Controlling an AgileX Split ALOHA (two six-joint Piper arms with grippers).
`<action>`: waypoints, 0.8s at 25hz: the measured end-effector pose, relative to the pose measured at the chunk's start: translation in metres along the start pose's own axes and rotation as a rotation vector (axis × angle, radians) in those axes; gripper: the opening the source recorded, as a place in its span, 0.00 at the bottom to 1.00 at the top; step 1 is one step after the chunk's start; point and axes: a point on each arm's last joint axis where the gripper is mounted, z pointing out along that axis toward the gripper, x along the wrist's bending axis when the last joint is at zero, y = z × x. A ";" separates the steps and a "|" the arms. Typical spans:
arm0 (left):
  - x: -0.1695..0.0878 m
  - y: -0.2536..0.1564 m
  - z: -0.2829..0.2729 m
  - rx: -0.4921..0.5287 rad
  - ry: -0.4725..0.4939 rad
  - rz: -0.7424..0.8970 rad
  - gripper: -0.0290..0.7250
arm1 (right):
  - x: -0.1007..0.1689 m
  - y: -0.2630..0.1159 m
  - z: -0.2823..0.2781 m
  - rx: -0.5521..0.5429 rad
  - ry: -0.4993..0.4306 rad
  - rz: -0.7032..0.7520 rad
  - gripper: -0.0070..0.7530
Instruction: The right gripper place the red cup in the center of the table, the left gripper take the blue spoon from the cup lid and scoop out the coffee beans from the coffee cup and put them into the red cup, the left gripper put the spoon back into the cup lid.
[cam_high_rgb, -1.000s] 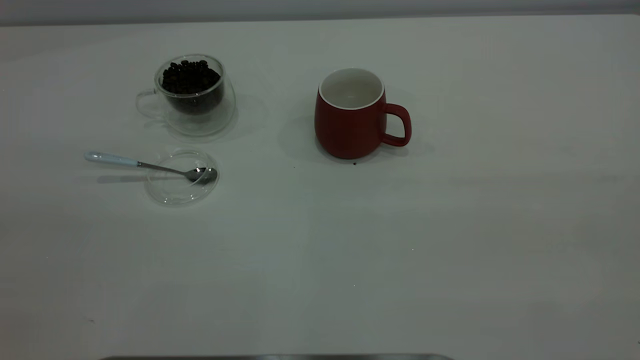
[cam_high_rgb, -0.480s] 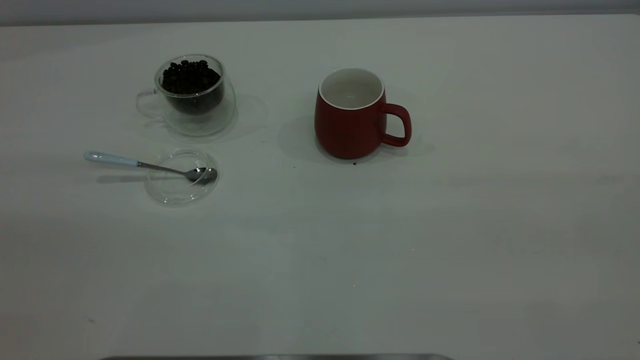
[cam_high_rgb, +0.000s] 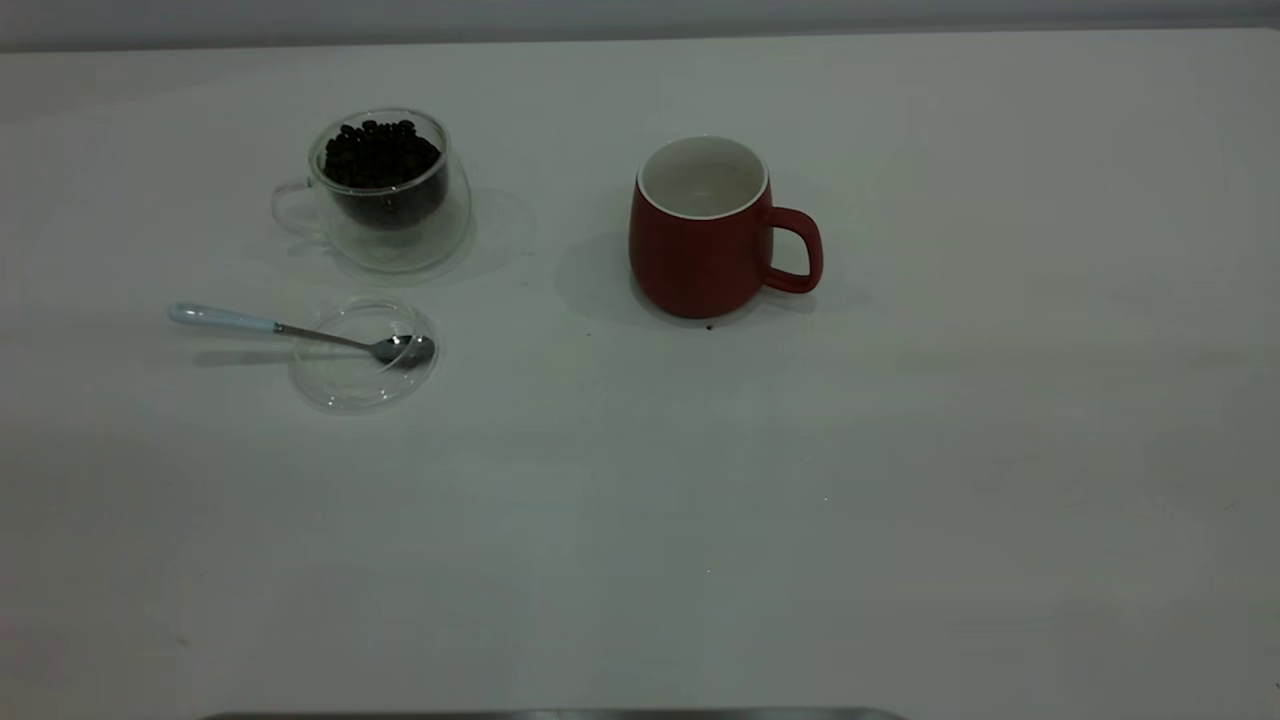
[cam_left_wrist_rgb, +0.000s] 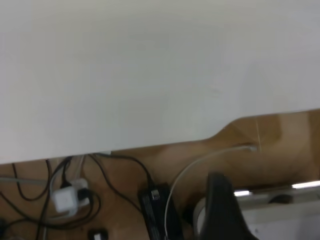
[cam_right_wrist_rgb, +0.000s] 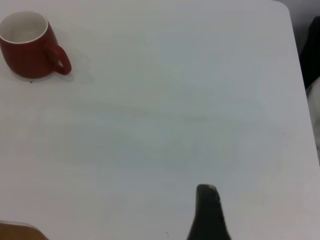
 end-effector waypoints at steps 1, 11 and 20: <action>0.000 -0.002 -0.002 -0.022 0.003 0.002 0.74 | 0.000 0.000 0.000 0.000 0.000 0.000 0.78; -0.003 -0.037 -0.026 -0.308 0.046 -0.008 0.74 | 0.000 0.000 0.000 0.000 0.000 0.000 0.78; 0.000 -0.044 -0.029 -0.354 0.088 -0.067 0.74 | 0.000 0.000 0.000 0.000 0.000 0.000 0.78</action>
